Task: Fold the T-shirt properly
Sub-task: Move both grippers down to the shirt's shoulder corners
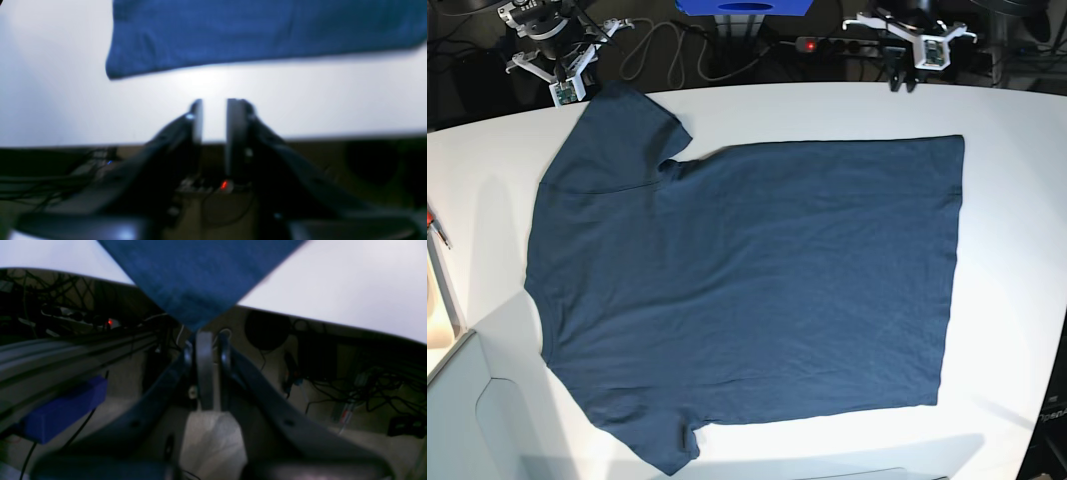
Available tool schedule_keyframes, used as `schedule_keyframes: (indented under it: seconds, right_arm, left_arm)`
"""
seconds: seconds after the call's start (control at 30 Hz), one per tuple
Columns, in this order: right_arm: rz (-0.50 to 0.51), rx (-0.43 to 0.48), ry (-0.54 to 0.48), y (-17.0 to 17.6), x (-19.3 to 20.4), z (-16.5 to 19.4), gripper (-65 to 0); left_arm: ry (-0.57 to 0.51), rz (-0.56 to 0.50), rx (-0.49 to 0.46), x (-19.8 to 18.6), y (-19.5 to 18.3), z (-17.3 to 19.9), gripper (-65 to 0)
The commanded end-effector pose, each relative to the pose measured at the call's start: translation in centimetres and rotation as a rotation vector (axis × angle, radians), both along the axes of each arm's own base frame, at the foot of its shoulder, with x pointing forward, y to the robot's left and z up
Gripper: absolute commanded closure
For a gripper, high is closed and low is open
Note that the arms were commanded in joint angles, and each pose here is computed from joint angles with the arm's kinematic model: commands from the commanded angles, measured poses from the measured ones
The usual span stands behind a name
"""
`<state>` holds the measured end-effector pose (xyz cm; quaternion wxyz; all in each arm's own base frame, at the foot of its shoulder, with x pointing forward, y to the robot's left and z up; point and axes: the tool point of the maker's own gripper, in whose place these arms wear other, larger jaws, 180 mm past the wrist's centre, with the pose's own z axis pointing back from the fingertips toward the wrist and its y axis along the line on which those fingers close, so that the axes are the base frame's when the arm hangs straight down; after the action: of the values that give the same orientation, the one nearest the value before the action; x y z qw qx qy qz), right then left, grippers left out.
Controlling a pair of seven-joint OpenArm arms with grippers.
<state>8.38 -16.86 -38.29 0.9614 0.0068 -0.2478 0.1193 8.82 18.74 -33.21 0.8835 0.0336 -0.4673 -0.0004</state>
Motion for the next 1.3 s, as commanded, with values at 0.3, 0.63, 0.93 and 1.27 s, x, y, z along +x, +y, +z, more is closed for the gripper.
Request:
schedule_keyframes:
  seconds: [0.3,0.63,0.93,1.27]
  right_arm:
    - [0.021,0.003,-0.071,0.3,2.0,1.0,-37.2]
    - [0.023,0.000,-0.081,0.2,2.6,1.1,-40.1]
    - [0.022,0.000,-0.080,0.2,2.6,1.1,-40.1]
    - [0.020,0.000,-0.079,0.2,2.6,1.0,-40.1]
  left_arm:
    - [-0.217,0.191,-0.087,4.4,6.4,3.7,-25.2]
    - [-0.230,0.320,-0.159,6.7,10.1,-0.5,-38.1]
    - [-0.165,0.409,-0.181,6.7,11.9,-5.2,-38.1]
    - [-0.118,0.454,-0.198,7.0,12.7,-8.4,-38.0]
